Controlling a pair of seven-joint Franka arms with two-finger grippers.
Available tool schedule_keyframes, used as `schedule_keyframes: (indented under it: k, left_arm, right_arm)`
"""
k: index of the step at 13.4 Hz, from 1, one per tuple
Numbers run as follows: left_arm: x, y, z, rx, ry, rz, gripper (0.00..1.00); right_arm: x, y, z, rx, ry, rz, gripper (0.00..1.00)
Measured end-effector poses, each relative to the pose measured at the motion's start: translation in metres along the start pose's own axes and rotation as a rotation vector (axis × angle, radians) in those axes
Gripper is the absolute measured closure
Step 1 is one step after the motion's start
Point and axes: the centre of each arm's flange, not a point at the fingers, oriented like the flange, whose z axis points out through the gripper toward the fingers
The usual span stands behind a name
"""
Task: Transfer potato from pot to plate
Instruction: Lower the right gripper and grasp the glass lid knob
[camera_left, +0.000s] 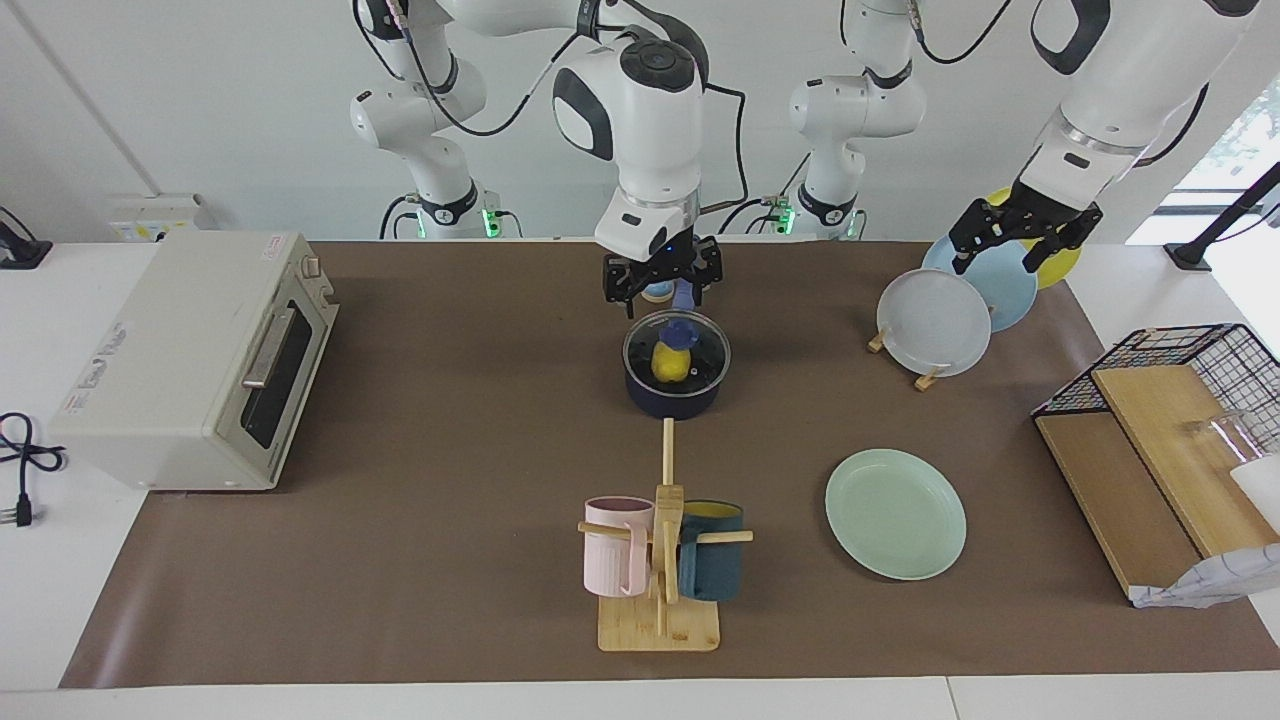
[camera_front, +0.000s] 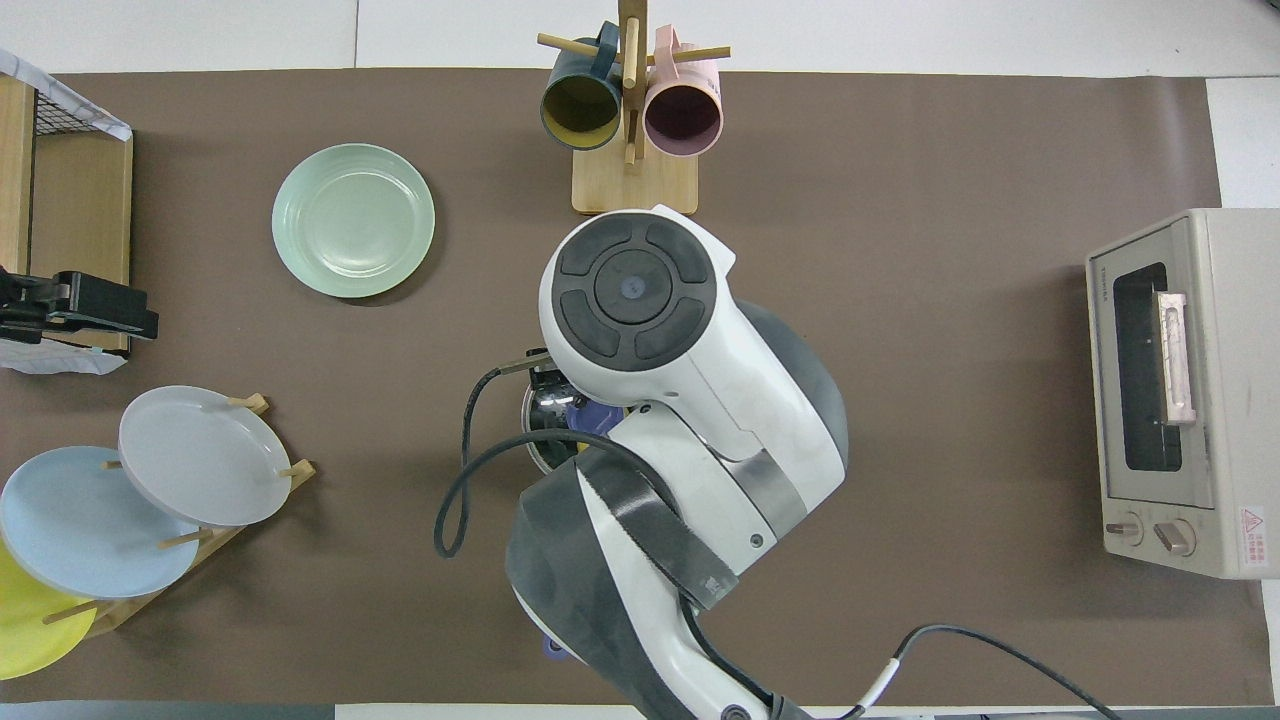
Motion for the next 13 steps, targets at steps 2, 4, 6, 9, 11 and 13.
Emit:
schedule_keyframes:
  k: [2, 4, 6, 9, 11, 13]
  left_arm:
    - [0.000, 0.000, 0.000, 0.000, 0.000, 0.000, 0.00]
    - [0.000, 0.000, 0.000, 0.000, 0.000, 0.000, 0.00]
    - [0.000, 0.000, 0.000, 0.000, 0.000, 0.000, 0.00]
    - [0.000, 0.000, 0.000, 0.000, 0.000, 0.000, 0.00]
    - [0.000, 0.000, 0.000, 0.000, 0.000, 0.000, 0.00]
    - [0.000, 0.000, 0.000, 0.000, 0.000, 0.000, 0.00]
  right_arm:
    - [-0.003, -0.021, 0.024, -0.037, 0.002, -0.034, 0.00]
    - [-0.013, -0.050, 0.055, -0.071, -0.005, -0.042, 0.00]
    - [-0.023, -0.070, 0.077, -0.090, -0.015, -0.046, 0.00]
    - [-0.023, -0.066, 0.097, -0.115, -0.012, -0.052, 0.00]
    - [-0.024, -0.062, 0.103, -0.130, -0.008, -0.055, 0.00]
    - [-0.026, -0.060, 0.111, -0.124, 0.001, -0.059, 0.00]
